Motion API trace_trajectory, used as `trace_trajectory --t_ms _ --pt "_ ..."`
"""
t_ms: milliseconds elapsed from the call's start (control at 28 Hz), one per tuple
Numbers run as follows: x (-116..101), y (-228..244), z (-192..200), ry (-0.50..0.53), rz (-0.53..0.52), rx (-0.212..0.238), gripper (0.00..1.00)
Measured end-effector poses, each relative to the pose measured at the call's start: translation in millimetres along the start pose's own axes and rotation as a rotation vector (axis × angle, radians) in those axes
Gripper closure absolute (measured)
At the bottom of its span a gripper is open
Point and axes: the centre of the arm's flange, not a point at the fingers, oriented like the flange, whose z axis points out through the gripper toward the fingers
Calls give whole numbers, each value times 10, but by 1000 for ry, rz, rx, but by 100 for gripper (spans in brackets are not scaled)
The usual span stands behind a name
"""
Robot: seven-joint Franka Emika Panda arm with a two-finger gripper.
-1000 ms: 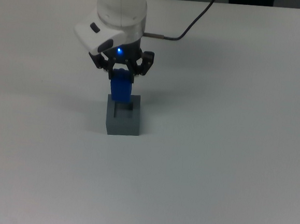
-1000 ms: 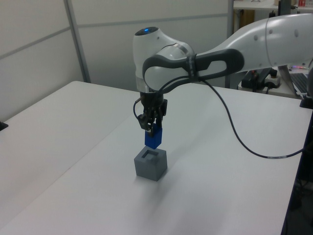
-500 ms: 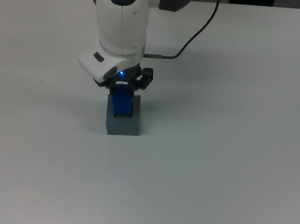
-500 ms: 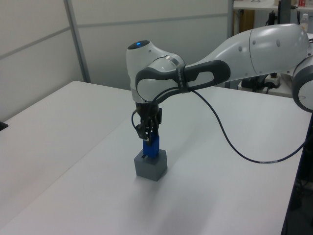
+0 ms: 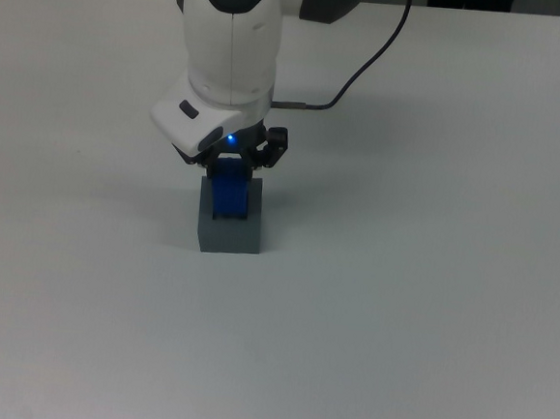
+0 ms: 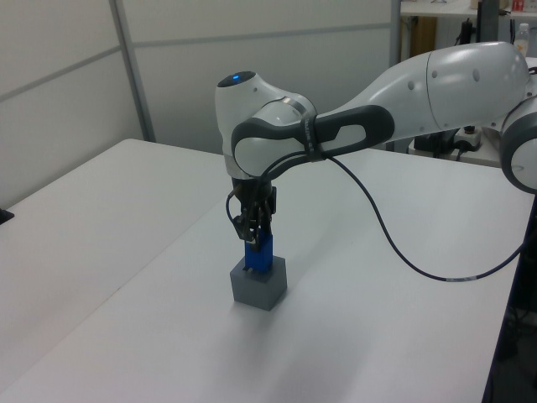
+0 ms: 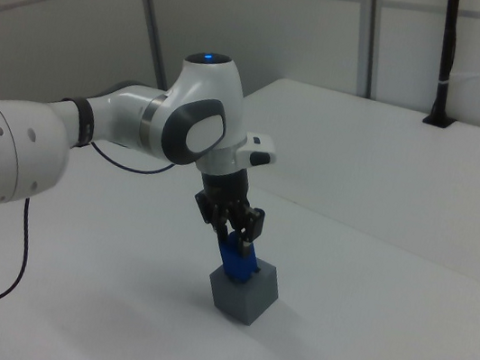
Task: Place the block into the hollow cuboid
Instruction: 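Lower the blue cube into the grey cuboid's square opening, then open the gripper to release the blue cube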
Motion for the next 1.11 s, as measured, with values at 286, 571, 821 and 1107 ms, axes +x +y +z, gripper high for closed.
trace_trajectory --t_ms 286,571,821,1107 --pt "21 -4 68 -9 -1 -1 49" --pt "21 -3 68 -9 -1 -1 49" --pt "32 13 71 -2 2 -1 49" --pt "63 10 194 -14 1 -1 49"
